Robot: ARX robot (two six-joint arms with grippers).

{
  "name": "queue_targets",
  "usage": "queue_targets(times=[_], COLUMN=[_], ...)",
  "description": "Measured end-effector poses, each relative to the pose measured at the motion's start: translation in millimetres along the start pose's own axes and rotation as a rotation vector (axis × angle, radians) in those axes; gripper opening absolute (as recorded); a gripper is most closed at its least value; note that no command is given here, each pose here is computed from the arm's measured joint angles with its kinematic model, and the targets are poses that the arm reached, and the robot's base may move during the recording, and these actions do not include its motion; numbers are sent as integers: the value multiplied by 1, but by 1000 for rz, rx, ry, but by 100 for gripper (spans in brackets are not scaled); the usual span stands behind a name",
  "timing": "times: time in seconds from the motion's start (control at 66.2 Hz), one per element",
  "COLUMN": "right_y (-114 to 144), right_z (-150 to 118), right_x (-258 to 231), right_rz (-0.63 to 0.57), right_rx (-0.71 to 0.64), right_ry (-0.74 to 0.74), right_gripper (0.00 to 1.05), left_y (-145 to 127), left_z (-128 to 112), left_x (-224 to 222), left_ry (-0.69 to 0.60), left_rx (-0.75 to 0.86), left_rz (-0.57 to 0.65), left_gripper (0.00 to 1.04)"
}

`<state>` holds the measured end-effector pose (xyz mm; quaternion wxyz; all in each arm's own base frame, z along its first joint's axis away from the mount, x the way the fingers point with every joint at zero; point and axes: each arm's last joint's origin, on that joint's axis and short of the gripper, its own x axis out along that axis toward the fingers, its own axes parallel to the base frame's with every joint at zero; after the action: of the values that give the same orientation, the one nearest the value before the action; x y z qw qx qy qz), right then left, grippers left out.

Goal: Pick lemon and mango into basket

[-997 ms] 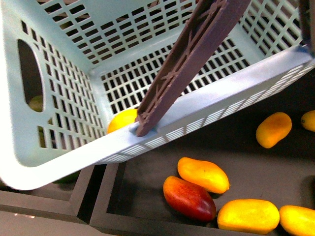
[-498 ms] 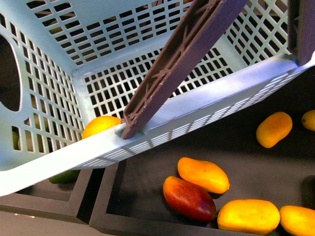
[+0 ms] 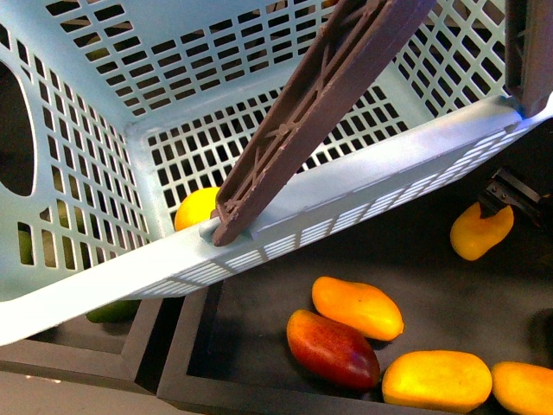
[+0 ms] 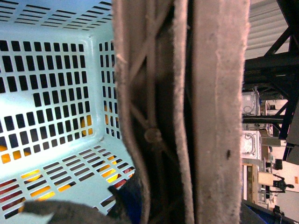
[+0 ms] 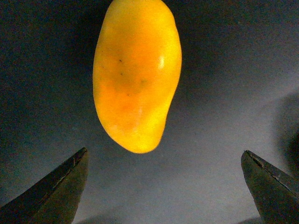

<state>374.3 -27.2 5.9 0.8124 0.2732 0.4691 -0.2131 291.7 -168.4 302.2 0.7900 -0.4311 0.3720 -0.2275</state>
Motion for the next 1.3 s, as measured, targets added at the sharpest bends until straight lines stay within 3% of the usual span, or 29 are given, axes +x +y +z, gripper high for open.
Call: queue_targets(times=[0.287,0.74,1.027,1.299], right_y=[19,29,24,-3], right_z=[15,26,23,30], right_x=[39,75,76,36], right_rz=[-51,-94,-89,-7], right_rx=[41,51,62,92], right_ry=[16,32,32,4], right_gripper=[96,96,61,59], left_y=[0,0,0,0], left_z=[0,0,0,0], left_x=[0,0,0,0], left_ry=[5,1,4,3], left_rx=[0,0,0,0], left_rz=[-3,-1,-2,-2], left_gripper=[14,14,14,14])
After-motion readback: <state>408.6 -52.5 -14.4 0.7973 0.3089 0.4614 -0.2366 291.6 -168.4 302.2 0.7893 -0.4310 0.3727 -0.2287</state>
